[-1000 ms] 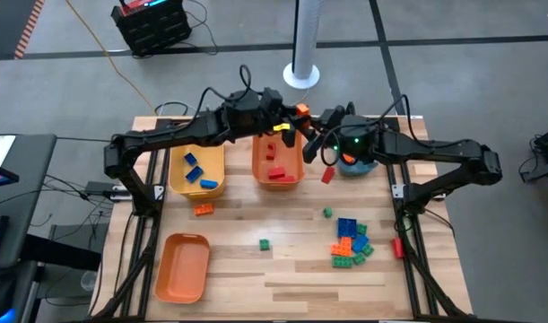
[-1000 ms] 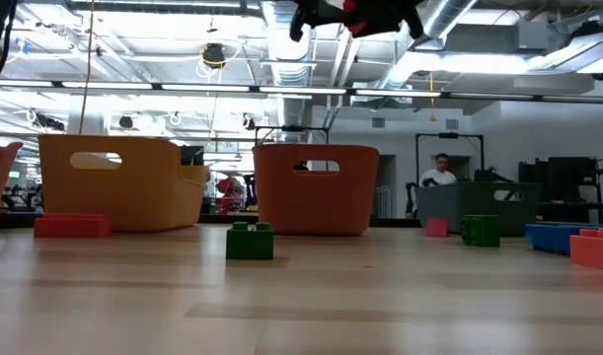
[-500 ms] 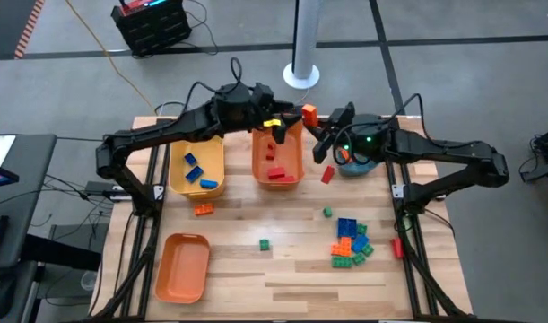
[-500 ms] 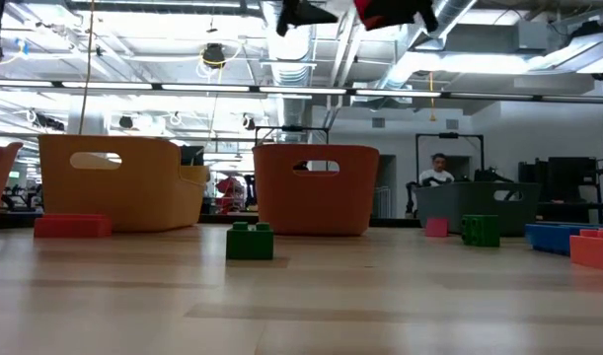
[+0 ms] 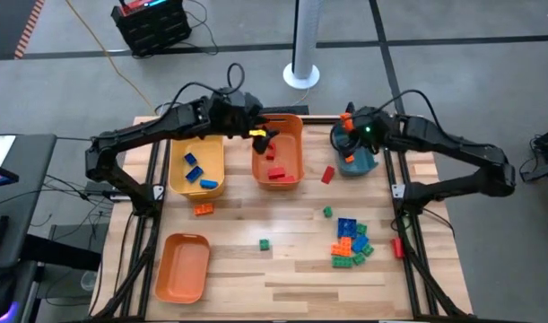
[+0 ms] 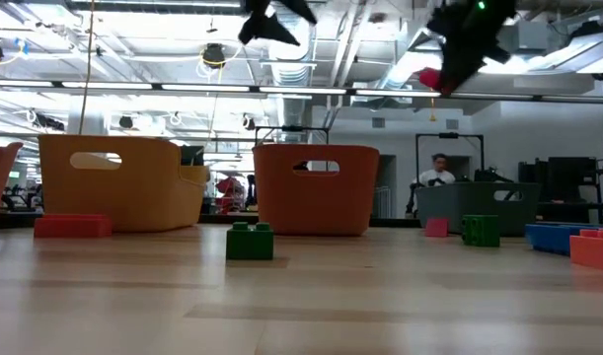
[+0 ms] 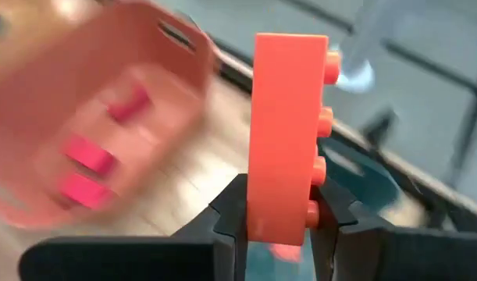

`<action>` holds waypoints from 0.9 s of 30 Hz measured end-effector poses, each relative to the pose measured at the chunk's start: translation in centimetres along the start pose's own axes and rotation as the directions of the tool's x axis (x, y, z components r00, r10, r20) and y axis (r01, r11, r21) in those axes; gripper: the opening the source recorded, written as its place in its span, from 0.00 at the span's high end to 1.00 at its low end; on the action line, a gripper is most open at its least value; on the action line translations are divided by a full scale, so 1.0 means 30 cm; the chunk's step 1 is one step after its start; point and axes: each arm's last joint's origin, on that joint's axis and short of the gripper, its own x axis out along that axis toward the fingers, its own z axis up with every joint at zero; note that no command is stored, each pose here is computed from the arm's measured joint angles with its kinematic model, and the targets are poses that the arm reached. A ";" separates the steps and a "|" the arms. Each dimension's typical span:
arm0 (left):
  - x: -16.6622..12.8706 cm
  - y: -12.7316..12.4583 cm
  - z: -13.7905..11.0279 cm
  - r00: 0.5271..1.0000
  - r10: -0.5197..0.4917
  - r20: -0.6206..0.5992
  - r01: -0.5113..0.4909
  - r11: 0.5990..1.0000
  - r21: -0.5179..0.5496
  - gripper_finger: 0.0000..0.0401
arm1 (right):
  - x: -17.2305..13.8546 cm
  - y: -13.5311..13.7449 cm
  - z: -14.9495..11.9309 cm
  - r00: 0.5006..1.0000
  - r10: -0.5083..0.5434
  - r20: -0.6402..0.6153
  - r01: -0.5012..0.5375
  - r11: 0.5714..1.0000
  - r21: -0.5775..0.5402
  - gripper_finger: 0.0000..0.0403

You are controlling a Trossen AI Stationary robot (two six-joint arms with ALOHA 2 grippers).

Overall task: Sort blocks
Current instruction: Put the orange game piece into the blue bin

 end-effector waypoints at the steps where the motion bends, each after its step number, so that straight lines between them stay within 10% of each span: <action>1: -0.001 0.002 -0.008 1.000 0.007 -0.026 -0.007 1.000 0.003 0.36 | 0.014 -0.014 -0.007 0.999 -0.002 -0.045 0.003 1.000 0.016 0.77; 11: -0.002 0.004 -0.012 0.999 0.015 -0.038 -0.014 0.999 0.029 0.36 | 0.298 -0.124 -0.119 0.883 0.025 -0.470 0.031 0.993 0.111 0.77; 27: -0.104 0.004 -0.057 0.983 0.041 -0.180 -0.032 0.998 0.053 0.36 | 0.522 -0.153 -0.164 0.780 0.053 -0.624 0.023 0.993 0.113 0.65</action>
